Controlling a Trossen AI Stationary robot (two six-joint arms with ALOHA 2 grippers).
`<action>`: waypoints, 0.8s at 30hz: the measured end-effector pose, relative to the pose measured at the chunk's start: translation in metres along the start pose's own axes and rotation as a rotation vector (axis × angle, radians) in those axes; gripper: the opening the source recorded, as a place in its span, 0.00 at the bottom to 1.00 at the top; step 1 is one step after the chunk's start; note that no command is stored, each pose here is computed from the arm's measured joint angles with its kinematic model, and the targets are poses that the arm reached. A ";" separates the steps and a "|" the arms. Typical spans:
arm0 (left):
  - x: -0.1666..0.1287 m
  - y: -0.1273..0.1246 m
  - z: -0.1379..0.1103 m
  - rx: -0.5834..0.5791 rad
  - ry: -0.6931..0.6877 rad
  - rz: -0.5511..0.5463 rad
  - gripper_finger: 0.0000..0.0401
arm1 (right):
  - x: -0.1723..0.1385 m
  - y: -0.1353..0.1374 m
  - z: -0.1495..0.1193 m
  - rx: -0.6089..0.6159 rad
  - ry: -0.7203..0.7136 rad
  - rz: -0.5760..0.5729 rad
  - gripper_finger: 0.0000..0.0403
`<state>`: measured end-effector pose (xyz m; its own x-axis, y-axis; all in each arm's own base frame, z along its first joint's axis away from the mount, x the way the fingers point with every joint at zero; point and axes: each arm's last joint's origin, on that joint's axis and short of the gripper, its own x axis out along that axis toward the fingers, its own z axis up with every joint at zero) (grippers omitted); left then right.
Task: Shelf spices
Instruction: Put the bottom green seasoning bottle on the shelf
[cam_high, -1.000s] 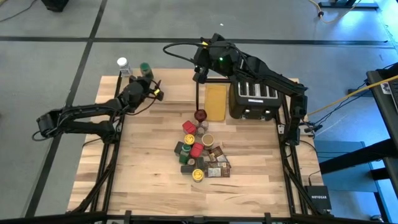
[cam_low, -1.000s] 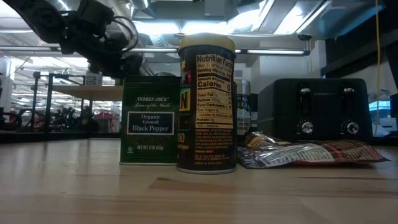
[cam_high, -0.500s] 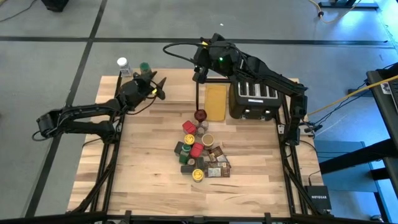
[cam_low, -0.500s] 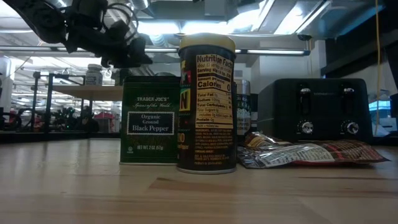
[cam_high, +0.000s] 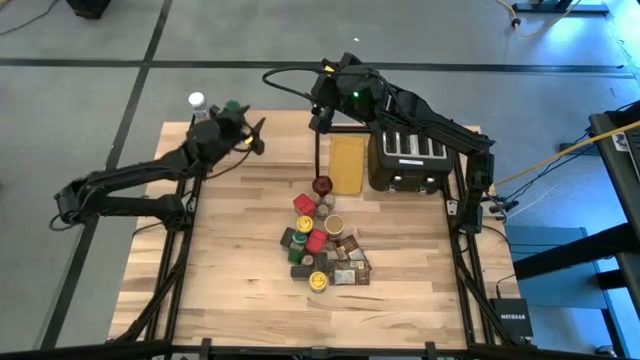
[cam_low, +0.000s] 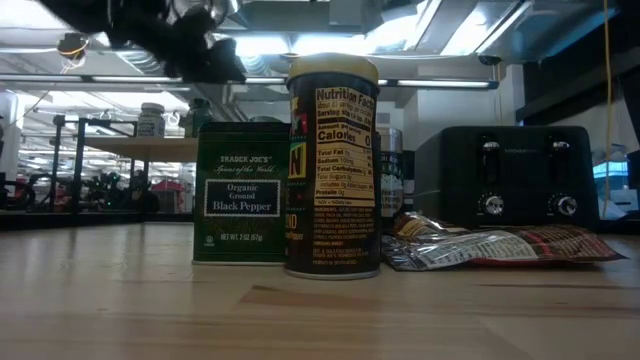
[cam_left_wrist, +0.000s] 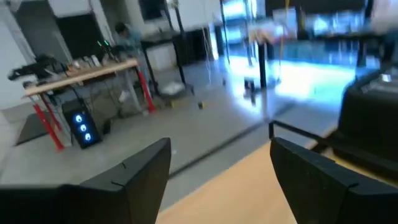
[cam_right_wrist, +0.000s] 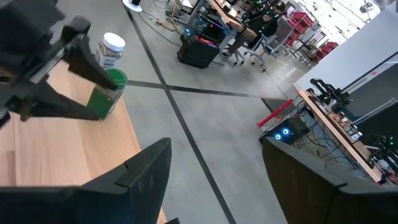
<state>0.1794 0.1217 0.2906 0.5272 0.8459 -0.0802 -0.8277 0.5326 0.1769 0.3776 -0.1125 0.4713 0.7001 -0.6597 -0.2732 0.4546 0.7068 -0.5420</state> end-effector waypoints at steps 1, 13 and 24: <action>0.000 0.001 0.009 0.017 0.032 -0.005 0.67 | 0.000 0.000 0.000 0.000 0.000 0.000 0.64; 0.027 0.053 0.097 0.075 0.262 0.098 0.67 | 0.017 -0.033 -0.018 0.027 0.007 0.021 0.64; 0.061 0.062 0.117 0.147 0.716 0.031 0.67 | 0.034 -0.083 -0.048 -0.031 0.032 0.053 0.64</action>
<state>0.1829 0.2031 0.4113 0.2069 0.6978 -0.6858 -0.7792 0.5414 0.3158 0.3373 -0.2060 0.4683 0.7045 -0.6296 -0.3275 0.3996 0.7333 -0.5501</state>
